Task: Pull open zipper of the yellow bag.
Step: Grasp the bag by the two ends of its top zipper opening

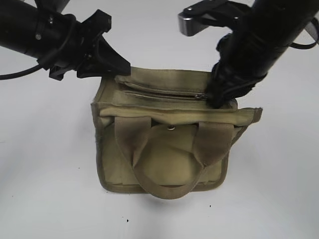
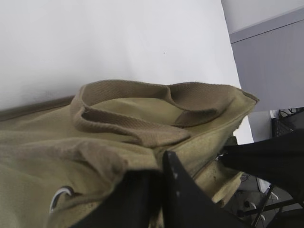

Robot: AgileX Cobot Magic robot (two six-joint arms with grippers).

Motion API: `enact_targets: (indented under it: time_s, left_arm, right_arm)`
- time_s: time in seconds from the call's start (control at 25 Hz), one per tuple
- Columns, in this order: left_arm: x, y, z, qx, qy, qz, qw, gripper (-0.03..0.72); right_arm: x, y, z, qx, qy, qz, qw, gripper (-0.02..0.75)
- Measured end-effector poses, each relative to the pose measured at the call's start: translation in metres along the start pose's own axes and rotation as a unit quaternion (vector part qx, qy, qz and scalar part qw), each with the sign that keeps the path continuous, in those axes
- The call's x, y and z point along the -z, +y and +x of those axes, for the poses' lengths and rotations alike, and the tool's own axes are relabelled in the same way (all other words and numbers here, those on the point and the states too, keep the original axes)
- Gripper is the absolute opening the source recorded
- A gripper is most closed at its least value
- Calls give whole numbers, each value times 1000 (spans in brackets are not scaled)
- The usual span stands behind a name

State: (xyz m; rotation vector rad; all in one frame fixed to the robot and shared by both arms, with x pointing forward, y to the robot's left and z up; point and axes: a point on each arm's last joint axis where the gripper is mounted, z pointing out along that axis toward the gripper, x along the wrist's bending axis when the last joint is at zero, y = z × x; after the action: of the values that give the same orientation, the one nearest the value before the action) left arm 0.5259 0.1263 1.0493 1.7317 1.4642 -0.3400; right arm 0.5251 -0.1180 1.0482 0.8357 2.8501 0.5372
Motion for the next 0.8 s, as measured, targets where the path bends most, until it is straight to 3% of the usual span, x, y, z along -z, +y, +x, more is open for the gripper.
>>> enact_targets:
  time_s: [0.36, 0.56, 0.64, 0.8]
  left_arm:
    - [0, 0, 0, 0, 0, 0, 1000, 29]
    - [0, 0, 0, -1, 1, -2, 1000, 29]
    - [0, 0, 0, -2, 3, -2, 1000, 43]
    - [9, -1, -4, -25, 9, -6, 1000, 210]
  right_arm:
    - [22, -48, -46, -121, 12, 77, 990, 2]
    - [24, -52, -49, -166, 21, 81, 983, 14]
    - [25, -50, -46, -182, 36, 72, 980, 78]
    - [41, -48, -39, -213, 38, 43, 975, 382]
